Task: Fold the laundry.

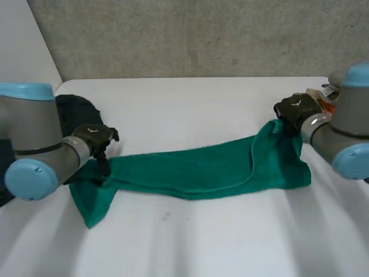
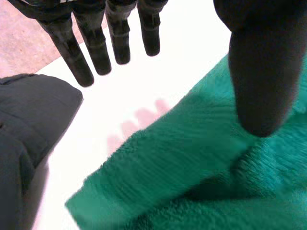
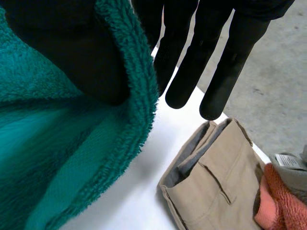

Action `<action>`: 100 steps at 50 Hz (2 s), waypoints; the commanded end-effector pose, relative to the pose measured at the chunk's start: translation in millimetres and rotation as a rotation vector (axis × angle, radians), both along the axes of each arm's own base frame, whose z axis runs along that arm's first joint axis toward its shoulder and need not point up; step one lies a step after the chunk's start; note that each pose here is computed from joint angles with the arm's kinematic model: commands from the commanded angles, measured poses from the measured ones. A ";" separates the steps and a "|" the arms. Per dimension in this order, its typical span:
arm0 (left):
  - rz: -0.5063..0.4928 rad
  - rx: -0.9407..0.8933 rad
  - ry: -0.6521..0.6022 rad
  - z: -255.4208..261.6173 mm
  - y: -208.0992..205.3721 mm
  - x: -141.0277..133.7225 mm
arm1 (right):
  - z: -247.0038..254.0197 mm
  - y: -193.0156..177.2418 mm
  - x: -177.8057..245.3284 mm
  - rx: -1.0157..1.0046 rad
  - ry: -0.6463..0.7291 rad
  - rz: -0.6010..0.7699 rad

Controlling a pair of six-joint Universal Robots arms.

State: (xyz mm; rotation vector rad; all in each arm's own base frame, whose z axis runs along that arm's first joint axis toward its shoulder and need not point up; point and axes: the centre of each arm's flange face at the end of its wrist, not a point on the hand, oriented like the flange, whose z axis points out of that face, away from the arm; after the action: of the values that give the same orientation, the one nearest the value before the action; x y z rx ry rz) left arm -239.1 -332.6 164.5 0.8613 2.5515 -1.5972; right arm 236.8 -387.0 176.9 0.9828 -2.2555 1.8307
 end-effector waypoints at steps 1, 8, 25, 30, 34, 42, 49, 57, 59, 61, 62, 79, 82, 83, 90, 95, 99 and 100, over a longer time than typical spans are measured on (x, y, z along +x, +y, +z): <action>0.056 -0.084 0.037 24.4 0.5 5.0 | -9.2 -0.1 1.0 -0.055 -0.006 -0.038; 0.036 -0.092 0.019 32.4 51.9 20.7 | -7.0 3.8 -9.6 -0.045 -0.008 -0.051; -0.067 -0.212 -0.047 -24.3 40.2 28.6 | -8.2 20.0 -13.8 -0.006 -0.011 -0.011; -0.085 -0.189 -0.040 -38.8 23.6 23.0 | -7.9 23.8 -10.9 -0.007 -0.007 0.020; -0.093 -0.184 -0.037 -44.1 15.8 19.1 | -7.5 24.1 -9.8 -0.013 0.005 0.032; -0.134 -0.192 -0.013 -42.8 7.5 8.3 | -8.2 24.7 -0.5 -0.036 0.034 0.063; -0.122 -0.257 0.031 -22.7 -10.7 -0.2 | -1.9 10.2 9.4 -0.120 0.035 0.078; -0.050 -0.575 0.144 71.0 -68.5 -10.8 | 87.0 -34.8 25.4 -0.575 -0.185 0.051; -0.027 -0.667 0.198 104.7 -76.5 -11.3 | 119.6 -40.1 25.1 -0.715 -0.285 0.049; 0.010 -0.784 0.307 155.3 -81.0 -8.3 | 162.0 -41.8 19.6 -0.906 -0.438 0.059; 0.023 -0.816 0.347 171.0 -80.4 -6.3 | 173.6 -41.0 17.0 -0.963 -0.484 0.068; 0.034 -0.360 0.420 99.0 -25.6 13.1 | 74.9 -35.2 -11.8 -0.455 -0.400 0.216; 0.029 -0.258 0.359 61.2 -16.0 13.6 | 40.1 -28.4 -18.0 -0.325 -0.340 0.229; 0.025 -0.201 0.308 37.4 -10.9 14.5 | 16.6 -23.0 -21.0 -0.246 -0.301 0.235; 0.013 -0.074 0.099 -27.8 -7.2 24.9 | -47.9 -3.7 -38.1 -0.021 -0.093 0.229; 0.006 -0.083 0.065 -26.2 -7.8 27.0 | -53.1 2.0 -41.5 0.069 -0.045 0.196; 0.006 -0.126 0.105 -6.4 -1.5 22.7 | -39.1 3.4 -42.2 0.063 -0.062 0.139; 0.006 -0.136 0.112 -0.6 3.0 22.2 | -31.0 4.8 -44.3 0.052 -0.067 0.113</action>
State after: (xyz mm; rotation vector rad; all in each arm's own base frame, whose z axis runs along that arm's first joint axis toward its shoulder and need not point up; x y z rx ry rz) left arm -212.7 -337.5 138.5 0.8072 2.5096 -1.7430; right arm 194.5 -383.4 124.1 1.2189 -2.3415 1.8723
